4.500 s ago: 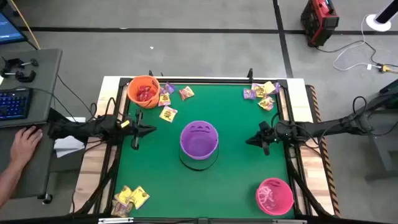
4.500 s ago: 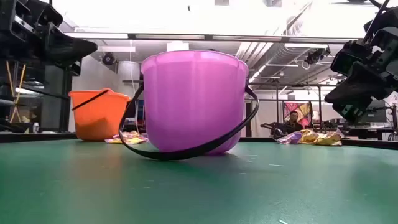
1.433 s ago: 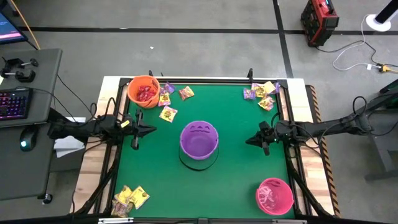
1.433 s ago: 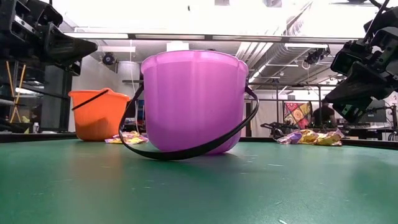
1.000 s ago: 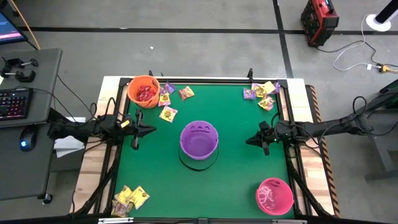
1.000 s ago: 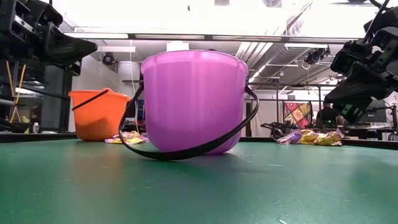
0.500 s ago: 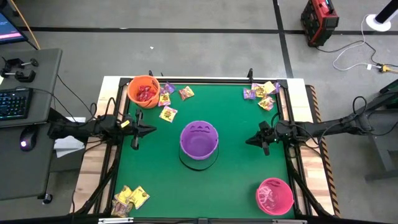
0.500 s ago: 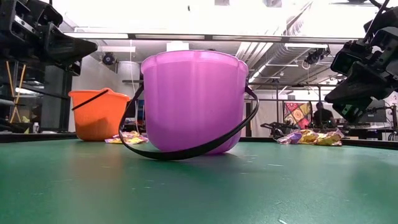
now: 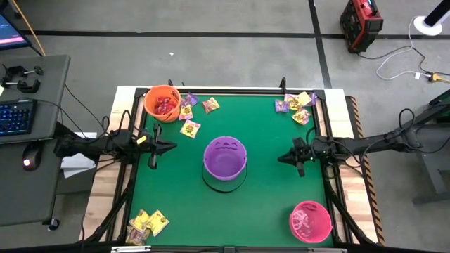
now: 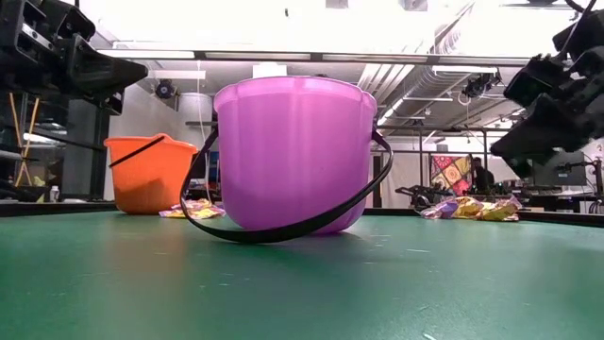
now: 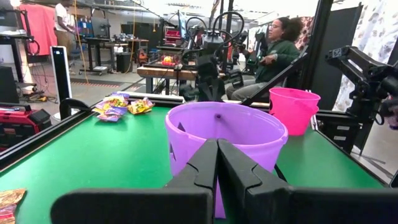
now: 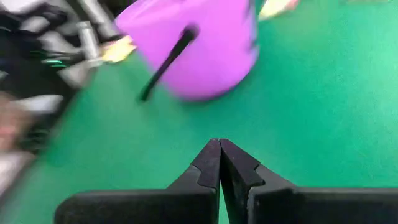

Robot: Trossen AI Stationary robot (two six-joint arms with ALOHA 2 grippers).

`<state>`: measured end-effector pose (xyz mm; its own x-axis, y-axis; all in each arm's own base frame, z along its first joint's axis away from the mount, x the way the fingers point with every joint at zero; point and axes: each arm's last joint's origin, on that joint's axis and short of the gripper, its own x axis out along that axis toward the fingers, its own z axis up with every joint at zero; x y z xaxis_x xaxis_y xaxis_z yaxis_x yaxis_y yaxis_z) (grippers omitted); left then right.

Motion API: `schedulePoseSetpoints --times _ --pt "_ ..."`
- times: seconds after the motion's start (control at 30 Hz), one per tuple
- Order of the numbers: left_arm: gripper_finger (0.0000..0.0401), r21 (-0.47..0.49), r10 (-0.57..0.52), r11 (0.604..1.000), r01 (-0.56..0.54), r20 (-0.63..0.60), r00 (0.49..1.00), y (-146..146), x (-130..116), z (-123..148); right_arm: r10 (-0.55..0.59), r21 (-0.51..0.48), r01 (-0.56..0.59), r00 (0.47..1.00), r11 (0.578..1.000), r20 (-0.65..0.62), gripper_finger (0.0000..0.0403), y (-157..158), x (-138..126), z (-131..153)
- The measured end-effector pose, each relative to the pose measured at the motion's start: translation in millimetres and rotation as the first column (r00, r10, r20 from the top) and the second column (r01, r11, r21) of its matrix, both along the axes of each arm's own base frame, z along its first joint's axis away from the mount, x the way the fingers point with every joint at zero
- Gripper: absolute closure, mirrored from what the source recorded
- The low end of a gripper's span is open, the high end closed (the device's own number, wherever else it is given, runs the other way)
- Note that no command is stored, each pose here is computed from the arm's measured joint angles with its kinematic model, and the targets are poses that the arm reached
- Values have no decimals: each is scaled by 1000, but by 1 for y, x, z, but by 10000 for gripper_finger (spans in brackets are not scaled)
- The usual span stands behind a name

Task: Sort candy by brand, put in halloween buckets
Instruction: Put the yellow candy into the pink bucket

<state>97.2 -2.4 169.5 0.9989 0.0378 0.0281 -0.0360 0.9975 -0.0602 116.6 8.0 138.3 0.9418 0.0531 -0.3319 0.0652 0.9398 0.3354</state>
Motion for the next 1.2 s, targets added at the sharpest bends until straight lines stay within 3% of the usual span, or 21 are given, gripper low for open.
schedulePoseSetpoints --times 0.1,0.17,0.23,0.3,0.4,0.5,0.57,0.63,0.73,0.87,0.93,1.03,1.13,1.2 --pt "401 0 0 1000 0 0 1000 0 0 0 -198 -150 230 958 962 206 402 -7 4 19" --pt "401 -1 0 1000 0 0 1000 0 0 0 -360 -84 427 840 901 405 402 -12 3 40" --pt "401 0 0 1000 0 -1 1000 0 0 0 -455 46 524 689 850 564 402 -15 -2 60" --pt "401 0 0 1000 0 0 1000 0 0 0 -427 57 529 611 847 666 402 -15 -6 74" --pt "401 0 0 1000 0 -1 1000 0 0 0 -409 -11 570 602 821 686 402 -18 -2 86" --pt "401 0 0 1000 0 0 1000 0 0 0 -581 -64 710 622 702 526 402 -31 13 105" --pt "401 0 0 1000 0 0 1000 0 0 0 -679 -218 738 673 638 293 402 -45 24 119" --pt "401 -1 0 1000 0 0 1000 0 0 0 -769 -312 739 638 597 40 402 -61 28 133" --pt "401 -1 0 1000 0 0 1000 0 0 0 -818 -430 695 497 575 -290 391 -83 28 142" --pt "401 -1 0 1000 0 0 1000 0 0 0 -731 -460 603 335 651 -595 339 -104 36 122" --pt "401 0 0 1000 0 0 1000 0 0 0 -692 -479 558 266 678 -671 299 -112 41 107" --pt "401 -1 0 1000 0 0 1000 0 0 0 -641 -501 527 114 687 -759 238 -122 44 78" --pt "401 0 0 1000 0 0 1000 0 0 0 -631 -542 546 -30 639 -775 189 -136 46 59" --pt "401 -1 1 1000 -1 -1 1000 0 0 0 -630 -568 556 -99 607 -770 170 -145 47 48"
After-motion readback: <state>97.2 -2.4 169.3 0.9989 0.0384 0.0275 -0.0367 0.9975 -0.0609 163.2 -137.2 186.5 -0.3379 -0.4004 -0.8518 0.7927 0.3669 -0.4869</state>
